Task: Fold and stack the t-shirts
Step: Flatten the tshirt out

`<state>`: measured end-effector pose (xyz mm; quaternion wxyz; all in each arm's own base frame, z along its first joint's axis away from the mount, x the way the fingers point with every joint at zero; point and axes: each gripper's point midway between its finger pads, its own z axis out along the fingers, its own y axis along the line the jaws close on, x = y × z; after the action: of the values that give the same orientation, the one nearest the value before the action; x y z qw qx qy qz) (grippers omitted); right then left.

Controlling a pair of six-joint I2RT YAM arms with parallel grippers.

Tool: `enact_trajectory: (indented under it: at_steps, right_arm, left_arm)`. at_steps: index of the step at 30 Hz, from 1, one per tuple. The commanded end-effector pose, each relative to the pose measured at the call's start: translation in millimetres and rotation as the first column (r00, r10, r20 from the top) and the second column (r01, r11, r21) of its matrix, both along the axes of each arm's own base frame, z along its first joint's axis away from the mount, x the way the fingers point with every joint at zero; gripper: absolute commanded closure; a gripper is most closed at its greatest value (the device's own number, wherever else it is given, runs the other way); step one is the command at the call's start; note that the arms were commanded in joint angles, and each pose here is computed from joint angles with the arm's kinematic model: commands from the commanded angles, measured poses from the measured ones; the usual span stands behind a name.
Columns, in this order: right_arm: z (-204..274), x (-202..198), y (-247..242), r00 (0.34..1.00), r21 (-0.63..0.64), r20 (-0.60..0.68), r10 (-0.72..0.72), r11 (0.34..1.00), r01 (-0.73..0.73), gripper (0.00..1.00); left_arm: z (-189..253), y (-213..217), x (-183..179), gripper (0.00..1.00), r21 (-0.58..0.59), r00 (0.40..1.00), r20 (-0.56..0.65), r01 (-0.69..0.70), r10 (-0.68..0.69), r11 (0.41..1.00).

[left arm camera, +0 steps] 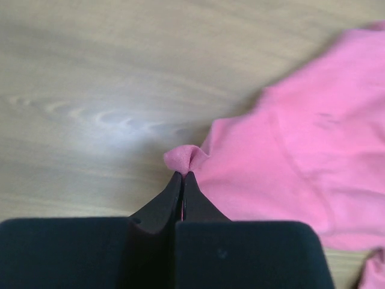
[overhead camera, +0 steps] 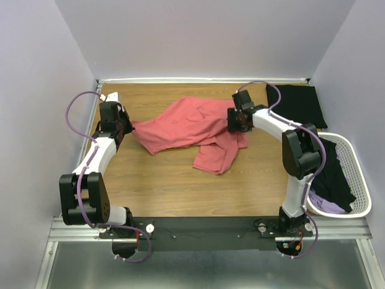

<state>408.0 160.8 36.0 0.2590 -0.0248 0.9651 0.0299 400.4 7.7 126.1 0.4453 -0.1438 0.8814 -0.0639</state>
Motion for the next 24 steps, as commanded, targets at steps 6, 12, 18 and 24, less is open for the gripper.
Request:
enact_trajectory:
  at_steps: [6, 12, 18, 24]
  right_arm:
    - [66.4, -22.5, 83.1, 0.972, 0.083, 0.137, 0.189, 0.976, -0.201, 0.35]
    - [46.1, -107.5, 101.1, 0.983, 0.129, 0.048, 0.179, 0.974, -0.184, 0.38]
    - [22.2, -129.5, 69.1, 1.000, 0.095, 0.012, 0.007, 0.995, -0.008, 0.44]
    - [4.8, -137.0, 68.5, 0.999, 0.106, -0.032, -0.028, 0.994, 0.032, 0.47]
  left_arm:
    - [30.2, -33.1, 3.6, 1.00, -0.128, 0.986, 0.134, 0.119, -0.101, 0.985]
    - [43.8, -27.7, 1.4, 1.00, -0.115, 0.983, 0.170, 0.088, -0.067, 0.989]
    - [46.8, -22.4, 0.5, 1.00, -0.097, 0.983, 0.178, 0.067, -0.049, 0.993]
    - [43.2, -27.0, 1.4, 1.00, -0.111, 0.984, 0.167, 0.086, -0.066, 0.990]
